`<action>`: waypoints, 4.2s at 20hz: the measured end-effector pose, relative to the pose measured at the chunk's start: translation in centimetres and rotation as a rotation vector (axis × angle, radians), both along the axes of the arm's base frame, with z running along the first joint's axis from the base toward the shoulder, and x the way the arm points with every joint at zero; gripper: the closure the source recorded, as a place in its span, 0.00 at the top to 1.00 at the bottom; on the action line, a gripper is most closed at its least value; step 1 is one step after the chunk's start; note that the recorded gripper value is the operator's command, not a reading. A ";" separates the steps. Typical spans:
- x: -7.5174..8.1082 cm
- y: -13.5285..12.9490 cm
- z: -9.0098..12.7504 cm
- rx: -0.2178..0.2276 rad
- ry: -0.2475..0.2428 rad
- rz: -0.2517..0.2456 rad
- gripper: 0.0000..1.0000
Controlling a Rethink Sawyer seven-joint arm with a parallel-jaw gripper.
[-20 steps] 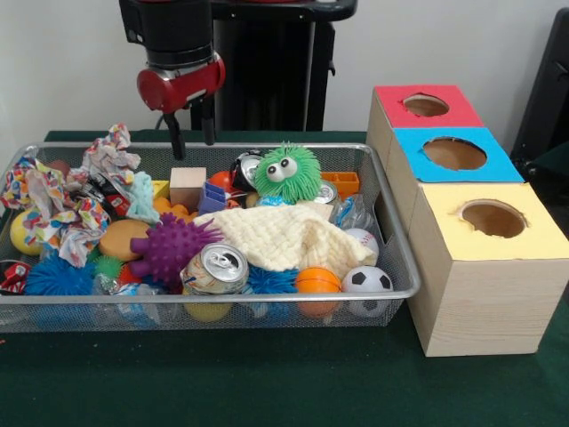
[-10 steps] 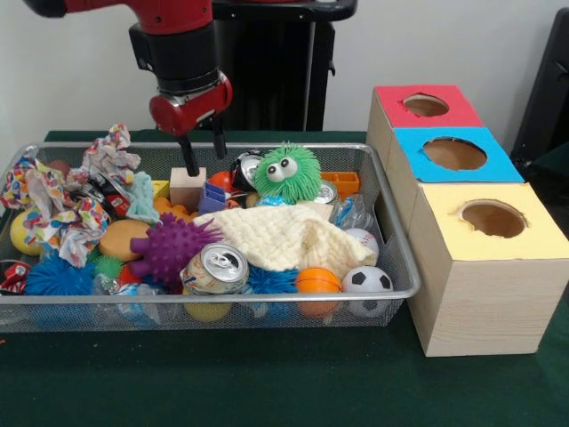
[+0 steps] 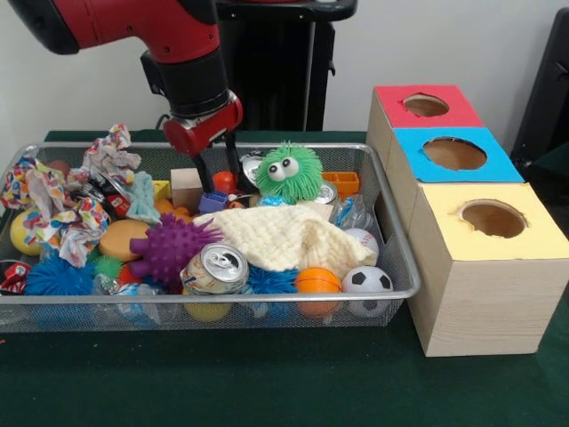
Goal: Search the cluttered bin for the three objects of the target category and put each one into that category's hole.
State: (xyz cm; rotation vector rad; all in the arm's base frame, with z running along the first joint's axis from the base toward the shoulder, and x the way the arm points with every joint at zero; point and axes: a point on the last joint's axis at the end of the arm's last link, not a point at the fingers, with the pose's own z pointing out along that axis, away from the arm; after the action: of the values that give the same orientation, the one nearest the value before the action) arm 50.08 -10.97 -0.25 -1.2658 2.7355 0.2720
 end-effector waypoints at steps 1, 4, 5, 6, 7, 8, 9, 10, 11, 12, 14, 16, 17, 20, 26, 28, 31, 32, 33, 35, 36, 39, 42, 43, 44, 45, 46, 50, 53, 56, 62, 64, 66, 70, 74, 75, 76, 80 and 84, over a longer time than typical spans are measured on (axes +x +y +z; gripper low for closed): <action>0.0 0.0 -0.2 0.001 0.001 -0.001 1.00; -0.1 -0.1 -0.7 0.005 0.007 -0.006 1.00; -0.1 -0.1 -0.8 0.005 0.007 -0.007 1.00; -0.1 -0.1 -0.8 0.006 0.008 -0.007 1.00; -0.1 -0.1 -1.0 0.007 0.010 -0.010 1.00; -0.1 -0.1 -1.1 0.008 0.010 -0.012 1.00; -0.1 -0.2 -1.2 0.009 0.011 -0.014 1.00; 0.0 -0.2 -1.3 0.010 0.011 -0.017 1.00; 0.0 -0.2 -1.4 0.010 0.011 -0.019 1.00; 0.1 -0.3 -1.4 0.010 0.011 -0.021 1.00; 0.4 -0.4 -1.6 0.012 0.009 -0.028 1.00; 0.6 -0.4 -1.8 0.014 0.007 -0.032 1.00; 0.7 -0.5 -1.8 0.014 0.006 -0.033 1.00; 0.9 -0.6 -1.9 0.012 0.003 -0.037 1.00; 1.1 -0.7 -1.9 0.009 0.001 -0.037 1.00; 1.2 -0.8 -1.8 0.007 -0.003 -0.038 1.00; 1.8 -1.0 -1.5 0.002 -0.015 -0.038 1.00; 1.9 -1.0 -1.5 0.001 -0.016 -0.038 1.00; 2.2 -1.1 -1.3 -0.001 -0.023 -0.039 1.00; 2.7 -1.2 -1.1 -0.005 -0.034 -0.040 1.00; 2.9 -1.3 -0.9 -0.007 -0.039 -0.041 1.00; 4.1 -1.6 -0.3 -0.016 -0.063 -0.043 1.00; 5.7 -2.1 0.6 -0.029 -0.097 -0.047 1.00; 6.0 -2.3 0.9 -0.033 -0.103 -0.048 1.00; 6.5 -2.5 1.1 -0.039 -0.111 -0.051 1.00; 6.9 -2.7 1.3 -0.046 -0.119 -0.054 1.00; 7.2 -2.8 1.4 -0.050 -0.122 -0.055 1.00; 7.5 -2.9 1.4 -0.052 -0.126 -0.058 1.00; 7.5 -2.9 1.2 -0.049 -0.125 -0.060 1.00; 7.1 -2.7 0.6 -0.038 -0.112 -0.064 1.00; 6.2 -2.7 -0.4 -0.031 -0.089 -0.071 1.00; 5.9 -2.7 -0.8 -0.029 -0.080 -0.076 1.00; 5.8 -2.7 -0.8 -0.028 -0.081 -0.077 1.00; 5.6 -2.6 -0.9 -0.022 -0.089 -0.078 1.00; 4.9 -2.3 -0.9 -0.009 -0.118 -0.077 1.00; 4.7 -2.3 -1.0 -0.006 -0.128 -0.078 1.00; 4.5 -2.2 -1.0 -0.003 -0.138 -0.079 1.00; 4.0 -2.3 -0.9 0.002 -0.166 -0.082 1.00; 3.5 -2.3 -0.8 -0.002 -0.186 -0.081 1.00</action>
State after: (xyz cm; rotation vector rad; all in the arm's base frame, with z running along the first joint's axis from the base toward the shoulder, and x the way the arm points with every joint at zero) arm 53.58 -13.25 -1.02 -1.1164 2.6208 0.1365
